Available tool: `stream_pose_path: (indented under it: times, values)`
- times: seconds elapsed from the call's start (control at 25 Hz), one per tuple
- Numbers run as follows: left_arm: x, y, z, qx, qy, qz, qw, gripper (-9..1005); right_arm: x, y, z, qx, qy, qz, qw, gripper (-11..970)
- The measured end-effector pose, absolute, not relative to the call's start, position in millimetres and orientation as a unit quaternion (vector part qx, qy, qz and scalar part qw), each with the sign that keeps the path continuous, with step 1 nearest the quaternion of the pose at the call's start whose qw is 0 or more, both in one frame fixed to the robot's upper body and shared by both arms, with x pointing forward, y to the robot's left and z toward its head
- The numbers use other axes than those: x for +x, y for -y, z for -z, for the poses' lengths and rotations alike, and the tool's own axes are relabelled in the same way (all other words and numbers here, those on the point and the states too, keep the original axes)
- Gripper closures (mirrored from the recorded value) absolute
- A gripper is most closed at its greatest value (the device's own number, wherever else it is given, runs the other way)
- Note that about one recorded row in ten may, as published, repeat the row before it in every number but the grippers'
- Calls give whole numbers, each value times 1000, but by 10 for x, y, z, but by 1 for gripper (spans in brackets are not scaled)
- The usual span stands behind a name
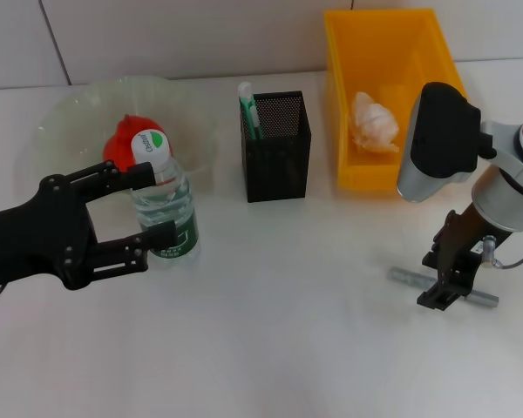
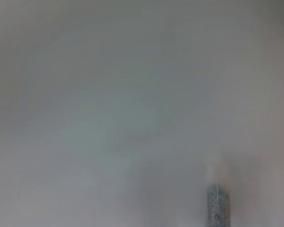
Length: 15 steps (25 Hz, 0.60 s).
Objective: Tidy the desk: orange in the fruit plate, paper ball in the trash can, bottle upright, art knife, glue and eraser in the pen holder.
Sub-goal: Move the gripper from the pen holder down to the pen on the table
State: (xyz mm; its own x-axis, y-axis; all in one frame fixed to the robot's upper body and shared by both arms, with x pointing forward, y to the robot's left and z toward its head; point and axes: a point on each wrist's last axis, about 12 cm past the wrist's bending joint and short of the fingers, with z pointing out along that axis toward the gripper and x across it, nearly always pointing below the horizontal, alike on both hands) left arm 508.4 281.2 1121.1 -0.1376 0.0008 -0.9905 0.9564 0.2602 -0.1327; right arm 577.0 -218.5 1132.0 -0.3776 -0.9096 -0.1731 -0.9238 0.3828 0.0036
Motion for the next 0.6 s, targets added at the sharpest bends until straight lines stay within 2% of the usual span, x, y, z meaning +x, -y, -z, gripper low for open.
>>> stream_pose_path:
  times: [0.6]
  values:
    - [5080,-2813,-11212,399,-599,460,520,190,5766,2177,-11316,-555,-827,-49,70,512]
